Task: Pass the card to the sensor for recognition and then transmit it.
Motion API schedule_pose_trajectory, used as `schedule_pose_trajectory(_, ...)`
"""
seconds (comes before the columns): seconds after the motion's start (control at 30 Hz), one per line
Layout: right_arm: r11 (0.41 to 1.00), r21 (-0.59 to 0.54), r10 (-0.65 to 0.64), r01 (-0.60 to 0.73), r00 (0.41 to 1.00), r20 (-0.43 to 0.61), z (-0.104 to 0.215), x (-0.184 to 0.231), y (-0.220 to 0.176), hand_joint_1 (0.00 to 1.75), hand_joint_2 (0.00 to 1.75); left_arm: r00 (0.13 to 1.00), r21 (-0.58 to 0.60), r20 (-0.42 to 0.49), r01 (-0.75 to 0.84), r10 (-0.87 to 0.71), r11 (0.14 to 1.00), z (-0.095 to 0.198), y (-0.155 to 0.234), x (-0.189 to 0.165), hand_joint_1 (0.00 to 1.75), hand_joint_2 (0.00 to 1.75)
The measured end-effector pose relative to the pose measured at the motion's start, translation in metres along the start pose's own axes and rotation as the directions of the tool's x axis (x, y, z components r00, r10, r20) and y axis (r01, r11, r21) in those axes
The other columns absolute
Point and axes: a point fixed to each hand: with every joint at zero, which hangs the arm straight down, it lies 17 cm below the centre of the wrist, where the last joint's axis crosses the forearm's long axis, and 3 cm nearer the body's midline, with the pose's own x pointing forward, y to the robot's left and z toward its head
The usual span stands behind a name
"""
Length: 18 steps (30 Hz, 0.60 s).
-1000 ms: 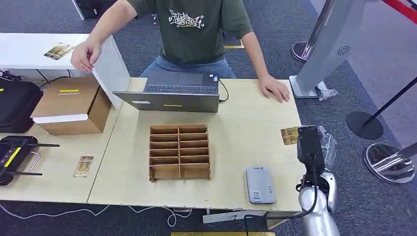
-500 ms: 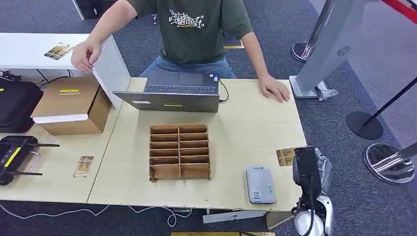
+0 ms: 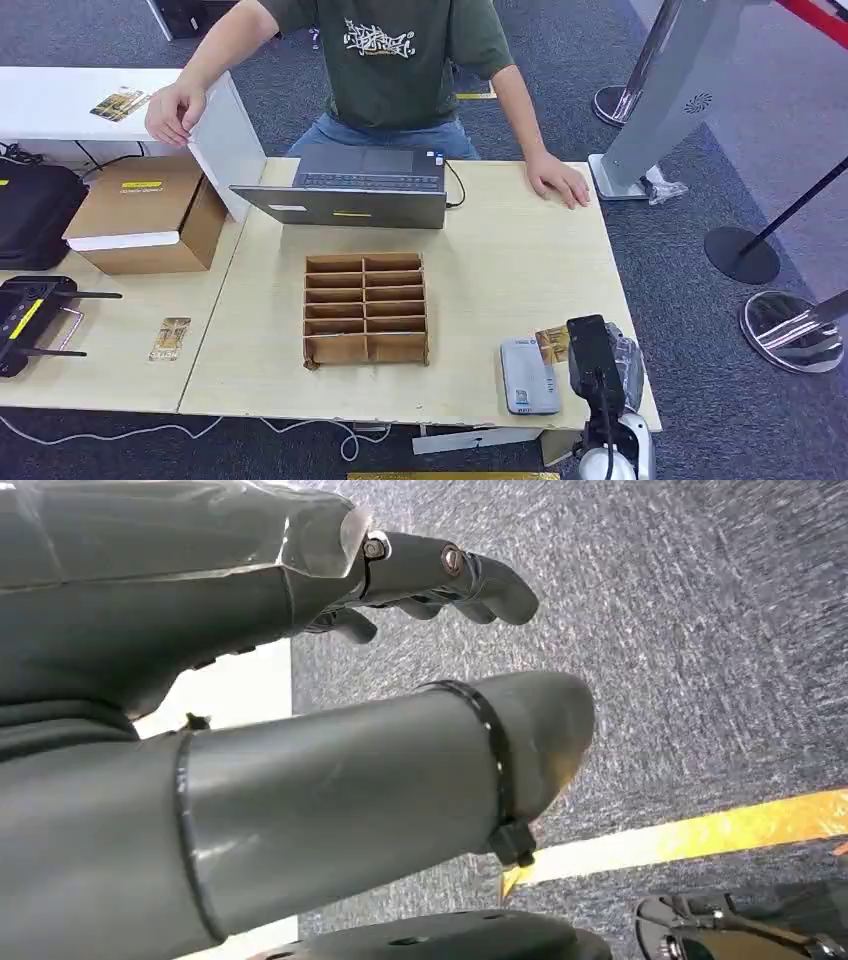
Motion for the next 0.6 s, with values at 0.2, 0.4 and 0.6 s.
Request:
schedule_pose_trajectory(0.2,1.000,0.026,0.013,-0.012,1.000,-0.024,0.004,-0.007,0.011,1.75,1.75,1.000,0.000,-0.002,-0.002,0.002,1.000,0.000,0.000,-0.001,0.00,0.00)
schedule_pose_trajectory(0.4,0.999,0.040,0.030,-0.028,0.998,-0.049,0.009,-0.018,0.017,1.75,1.75,1.000,-0.003,-0.006,-0.005,0.005,1.000,0.000,-0.001,-0.002,0.00,0.00)
schedule_pose_trajectory(0.6,0.998,0.047,0.037,-0.034,0.997,-0.068,0.013,-0.026,0.019,1.75,1.75,1.000,-0.004,-0.011,-0.006,0.006,1.000,0.000,-0.001,-0.003,0.00,0.00)
